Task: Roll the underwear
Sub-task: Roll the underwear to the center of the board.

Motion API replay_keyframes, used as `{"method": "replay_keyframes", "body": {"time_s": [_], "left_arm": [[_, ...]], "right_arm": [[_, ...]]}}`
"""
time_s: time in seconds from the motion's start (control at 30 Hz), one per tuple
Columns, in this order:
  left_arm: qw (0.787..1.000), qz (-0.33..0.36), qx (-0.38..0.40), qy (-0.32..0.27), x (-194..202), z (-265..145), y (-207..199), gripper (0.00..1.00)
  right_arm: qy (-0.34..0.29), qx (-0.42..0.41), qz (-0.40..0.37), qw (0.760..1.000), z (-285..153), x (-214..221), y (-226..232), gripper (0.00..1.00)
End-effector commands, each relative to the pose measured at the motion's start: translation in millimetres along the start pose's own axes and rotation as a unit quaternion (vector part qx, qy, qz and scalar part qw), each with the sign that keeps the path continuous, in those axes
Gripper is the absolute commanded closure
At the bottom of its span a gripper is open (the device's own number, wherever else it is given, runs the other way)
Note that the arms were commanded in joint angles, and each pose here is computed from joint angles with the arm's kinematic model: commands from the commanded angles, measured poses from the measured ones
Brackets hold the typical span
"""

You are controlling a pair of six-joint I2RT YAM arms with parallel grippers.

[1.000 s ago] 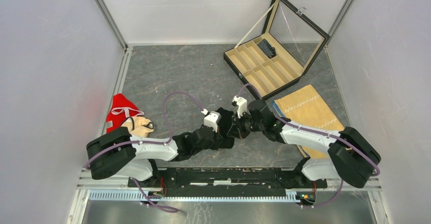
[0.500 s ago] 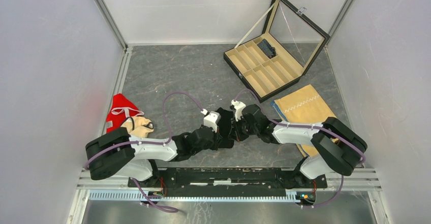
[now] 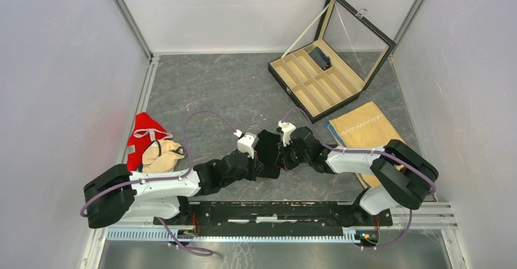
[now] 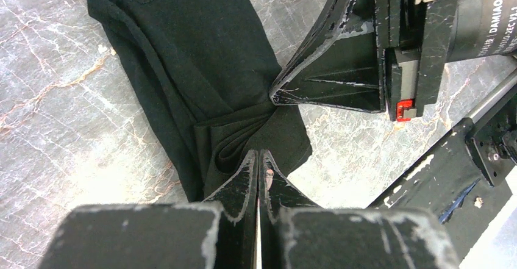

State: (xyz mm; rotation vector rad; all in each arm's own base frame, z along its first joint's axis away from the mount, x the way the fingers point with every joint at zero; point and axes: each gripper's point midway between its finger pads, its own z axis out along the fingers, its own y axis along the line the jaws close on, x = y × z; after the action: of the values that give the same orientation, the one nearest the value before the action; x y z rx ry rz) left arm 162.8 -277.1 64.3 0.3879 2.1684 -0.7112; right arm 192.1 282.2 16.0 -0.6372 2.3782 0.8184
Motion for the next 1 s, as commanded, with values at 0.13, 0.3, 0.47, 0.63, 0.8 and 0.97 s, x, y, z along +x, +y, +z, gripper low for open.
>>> {"method": "replay_keyframes", "body": {"time_s": [0.13,0.3,0.47,0.63,0.8,0.97], "left_arm": [[1.0,-0.013,0.004,0.019,15,1,2,0.98],[0.999,-0.016,-0.017,0.027,28,5,15,0.98],[0.995,-0.032,-0.081,0.048,46,8,40,0.98],[0.993,-0.046,-0.091,0.054,56,7,47,0.98],[0.994,-0.044,-0.089,0.054,55,7,46,0.98],[0.994,-0.046,-0.083,0.057,55,8,43,0.98]], "right_arm": [[0.045,0.045,-0.004,0.998,1,32,-22,1.0],[0.041,0.045,-0.006,0.998,0,29,-21,0.99],[0.02,0.043,-0.047,0.998,-6,8,-17,0.85],[-0.044,0.058,-0.128,0.989,-27,-42,-11,0.68],[-0.153,0.044,-0.222,0.962,-61,-82,4,0.41],[-0.208,0.049,-0.283,0.935,-85,-112,13,0.22]]}}
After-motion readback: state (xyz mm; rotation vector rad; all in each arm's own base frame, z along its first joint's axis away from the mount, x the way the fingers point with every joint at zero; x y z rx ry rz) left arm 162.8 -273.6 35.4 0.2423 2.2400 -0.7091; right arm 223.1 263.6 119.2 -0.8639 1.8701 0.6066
